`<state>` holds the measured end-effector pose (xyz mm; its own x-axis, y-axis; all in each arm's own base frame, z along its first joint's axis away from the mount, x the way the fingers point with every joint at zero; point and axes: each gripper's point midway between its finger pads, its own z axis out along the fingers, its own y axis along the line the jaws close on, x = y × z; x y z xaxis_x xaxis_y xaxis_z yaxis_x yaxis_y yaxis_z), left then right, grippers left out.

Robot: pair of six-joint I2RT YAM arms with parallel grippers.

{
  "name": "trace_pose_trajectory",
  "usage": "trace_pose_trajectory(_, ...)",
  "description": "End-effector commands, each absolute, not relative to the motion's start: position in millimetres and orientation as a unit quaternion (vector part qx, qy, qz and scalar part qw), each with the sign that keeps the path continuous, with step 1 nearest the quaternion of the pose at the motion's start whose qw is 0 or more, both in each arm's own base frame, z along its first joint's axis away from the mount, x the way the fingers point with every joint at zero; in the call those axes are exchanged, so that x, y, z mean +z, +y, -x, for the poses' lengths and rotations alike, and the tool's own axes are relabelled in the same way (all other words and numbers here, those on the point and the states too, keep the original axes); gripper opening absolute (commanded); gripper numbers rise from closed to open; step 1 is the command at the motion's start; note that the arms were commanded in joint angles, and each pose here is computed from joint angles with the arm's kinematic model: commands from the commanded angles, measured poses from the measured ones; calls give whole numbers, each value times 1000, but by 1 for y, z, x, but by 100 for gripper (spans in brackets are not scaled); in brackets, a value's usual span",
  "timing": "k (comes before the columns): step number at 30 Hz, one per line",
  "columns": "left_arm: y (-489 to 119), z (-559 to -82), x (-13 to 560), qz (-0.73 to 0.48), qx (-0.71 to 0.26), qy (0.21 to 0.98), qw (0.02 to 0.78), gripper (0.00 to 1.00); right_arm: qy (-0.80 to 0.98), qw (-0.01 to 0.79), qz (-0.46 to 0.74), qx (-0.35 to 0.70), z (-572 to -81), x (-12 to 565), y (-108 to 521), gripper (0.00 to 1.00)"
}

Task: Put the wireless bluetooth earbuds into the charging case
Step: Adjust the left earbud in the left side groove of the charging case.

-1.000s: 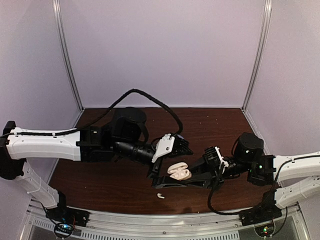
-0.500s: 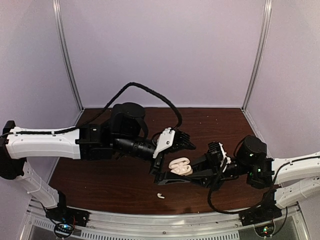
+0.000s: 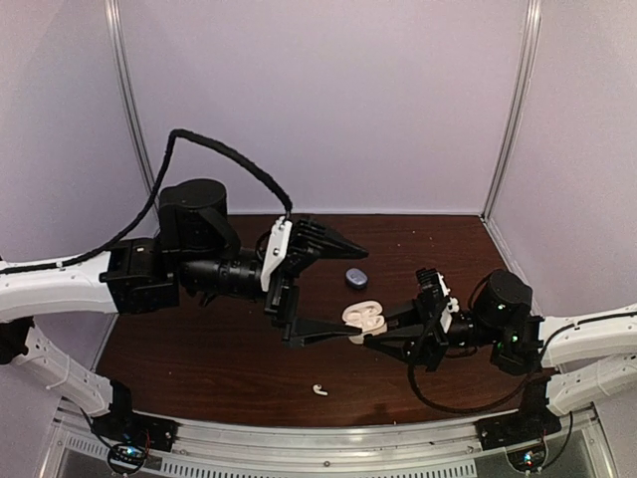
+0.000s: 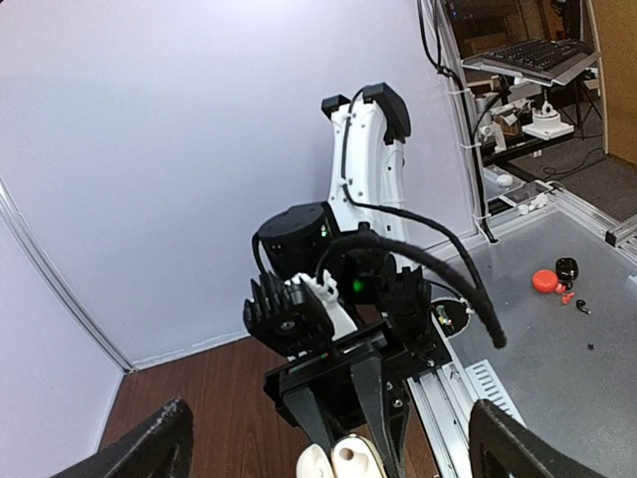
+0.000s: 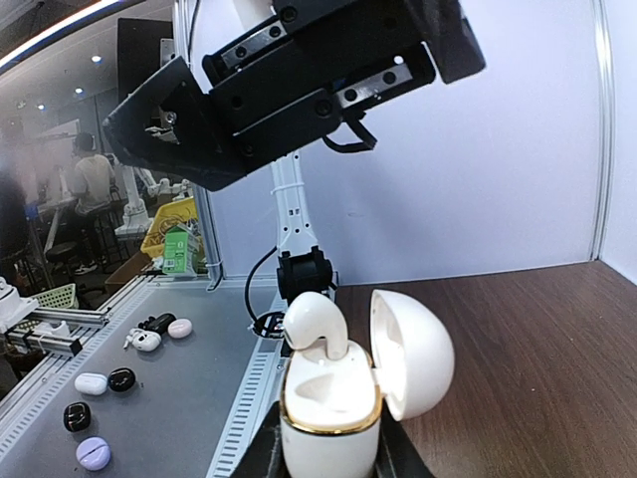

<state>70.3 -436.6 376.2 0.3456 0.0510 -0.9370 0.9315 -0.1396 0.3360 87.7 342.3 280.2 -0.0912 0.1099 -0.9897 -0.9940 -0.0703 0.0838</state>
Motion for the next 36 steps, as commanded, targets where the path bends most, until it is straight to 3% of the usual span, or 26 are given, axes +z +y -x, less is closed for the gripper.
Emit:
trace_pose_trajectory(1, -426, -65, 382, -625, -418, 373, 544, 98, 474, 497, 436, 581, -95, 291, 336, 0)
trace_pose_trajectory(5, -417, -71, 379, -624, -394, 386, 554, 97, 468, 491, 440, 589, -93, 293, 335, 0)
trace_pose_trajectory(10, -415, -84, 352, -668, -321, 417, 526, 70, 471, 479, 446, 592, -91, 291, 336, 0)
trace_pose_trajectory(15, -409, -86, 350, -675, -302, 417, 529, 52, 488, 473, 442, 586, -95, 286, 338, 0)
trace_pose_trajectory(21, -415, -86, 341, -686, -273, 422, 526, 38, 507, 476, 432, 575, -104, 283, 341, 0)
trace_pose_trajectory(36, -426, -90, 329, -694, -261, 431, 515, 27, 515, 487, 432, 558, -110, 283, 341, 0)
